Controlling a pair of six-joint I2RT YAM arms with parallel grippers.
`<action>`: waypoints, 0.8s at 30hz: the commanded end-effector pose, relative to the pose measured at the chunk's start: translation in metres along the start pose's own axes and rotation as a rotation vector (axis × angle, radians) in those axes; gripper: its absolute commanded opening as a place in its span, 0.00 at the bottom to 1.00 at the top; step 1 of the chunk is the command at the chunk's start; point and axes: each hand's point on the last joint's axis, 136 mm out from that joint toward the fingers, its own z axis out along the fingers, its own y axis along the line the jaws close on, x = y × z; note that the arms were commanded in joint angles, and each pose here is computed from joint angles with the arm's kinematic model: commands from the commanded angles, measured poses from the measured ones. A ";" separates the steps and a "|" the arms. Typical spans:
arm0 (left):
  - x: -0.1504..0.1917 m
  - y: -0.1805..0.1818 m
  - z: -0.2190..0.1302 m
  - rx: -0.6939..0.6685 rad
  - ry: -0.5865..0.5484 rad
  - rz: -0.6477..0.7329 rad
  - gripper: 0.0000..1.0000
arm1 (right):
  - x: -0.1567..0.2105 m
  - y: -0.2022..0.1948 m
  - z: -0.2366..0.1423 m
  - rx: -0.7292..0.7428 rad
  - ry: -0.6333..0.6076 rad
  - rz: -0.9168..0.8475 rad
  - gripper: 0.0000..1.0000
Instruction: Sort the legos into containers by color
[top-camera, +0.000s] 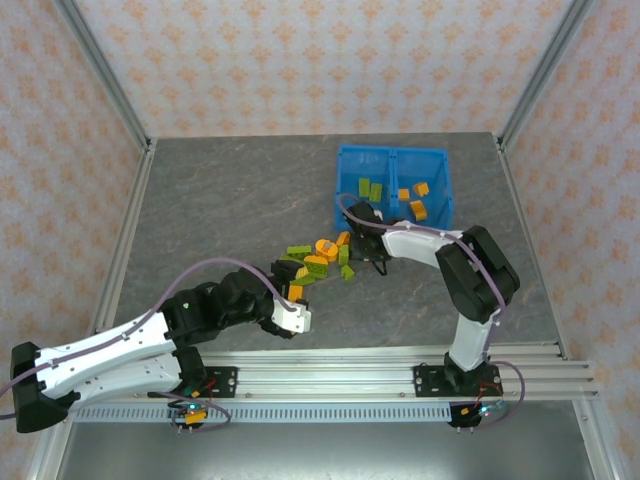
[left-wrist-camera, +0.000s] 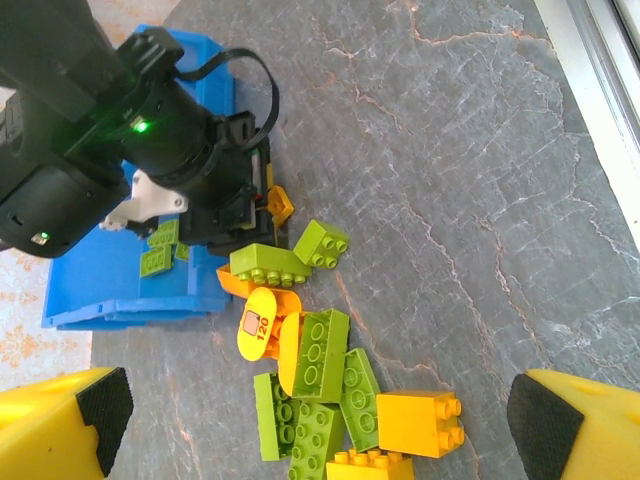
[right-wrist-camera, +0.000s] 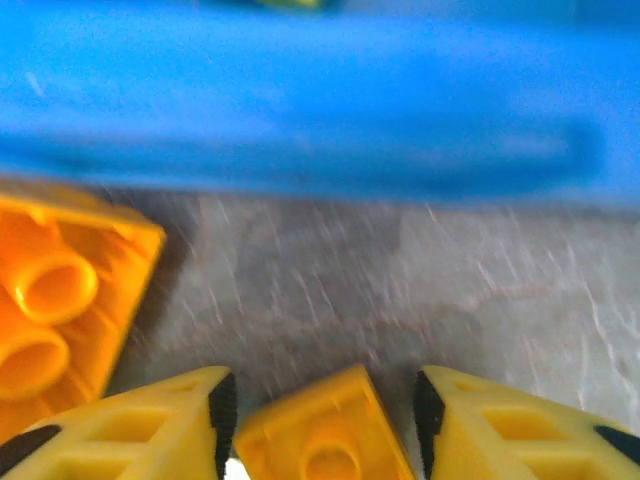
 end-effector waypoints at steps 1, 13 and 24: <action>-0.004 0.004 -0.001 -0.017 -0.025 -0.004 1.00 | 0.016 -0.010 -0.013 0.016 0.020 0.023 0.56; -0.001 0.004 0.000 -0.023 -0.018 -0.003 1.00 | 0.026 -0.007 0.008 -0.012 0.020 0.022 0.42; 0.000 0.005 -0.001 -0.032 -0.016 -0.001 1.00 | 0.008 -0.003 -0.051 -0.094 -0.084 0.092 0.36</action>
